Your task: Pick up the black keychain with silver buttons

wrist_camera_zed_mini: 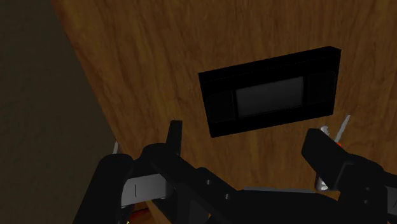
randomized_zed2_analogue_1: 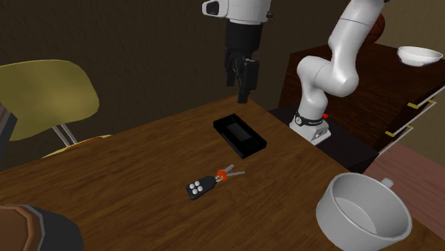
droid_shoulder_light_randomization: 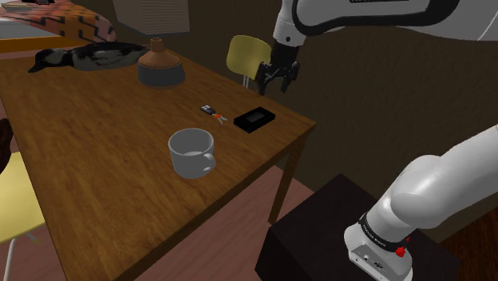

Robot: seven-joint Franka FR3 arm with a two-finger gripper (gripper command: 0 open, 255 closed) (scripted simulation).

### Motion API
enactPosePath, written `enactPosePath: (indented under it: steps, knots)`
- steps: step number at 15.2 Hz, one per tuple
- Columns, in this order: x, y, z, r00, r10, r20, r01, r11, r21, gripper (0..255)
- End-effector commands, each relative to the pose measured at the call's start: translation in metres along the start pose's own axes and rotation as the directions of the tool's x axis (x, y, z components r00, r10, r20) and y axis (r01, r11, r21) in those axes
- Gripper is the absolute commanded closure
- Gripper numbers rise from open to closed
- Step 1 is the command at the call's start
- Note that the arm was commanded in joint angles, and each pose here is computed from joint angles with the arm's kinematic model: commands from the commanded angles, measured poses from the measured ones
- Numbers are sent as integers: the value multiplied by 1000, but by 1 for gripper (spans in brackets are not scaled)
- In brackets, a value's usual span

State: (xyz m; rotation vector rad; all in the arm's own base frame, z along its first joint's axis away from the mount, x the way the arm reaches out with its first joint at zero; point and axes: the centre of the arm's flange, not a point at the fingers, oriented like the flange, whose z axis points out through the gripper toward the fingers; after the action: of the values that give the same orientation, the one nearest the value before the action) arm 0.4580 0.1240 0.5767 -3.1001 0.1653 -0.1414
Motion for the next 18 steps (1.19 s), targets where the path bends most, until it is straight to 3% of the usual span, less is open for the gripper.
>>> enactPosePath:
  steps: [1,14,18]
  knots:
    - [13,-26,10,1000,-5,5,5,1000,-4,0]
    - [102,-168,70,998,-41,40,43,999,-32,0]
    - [105,-174,89,998,-43,41,44,998,-33,0]
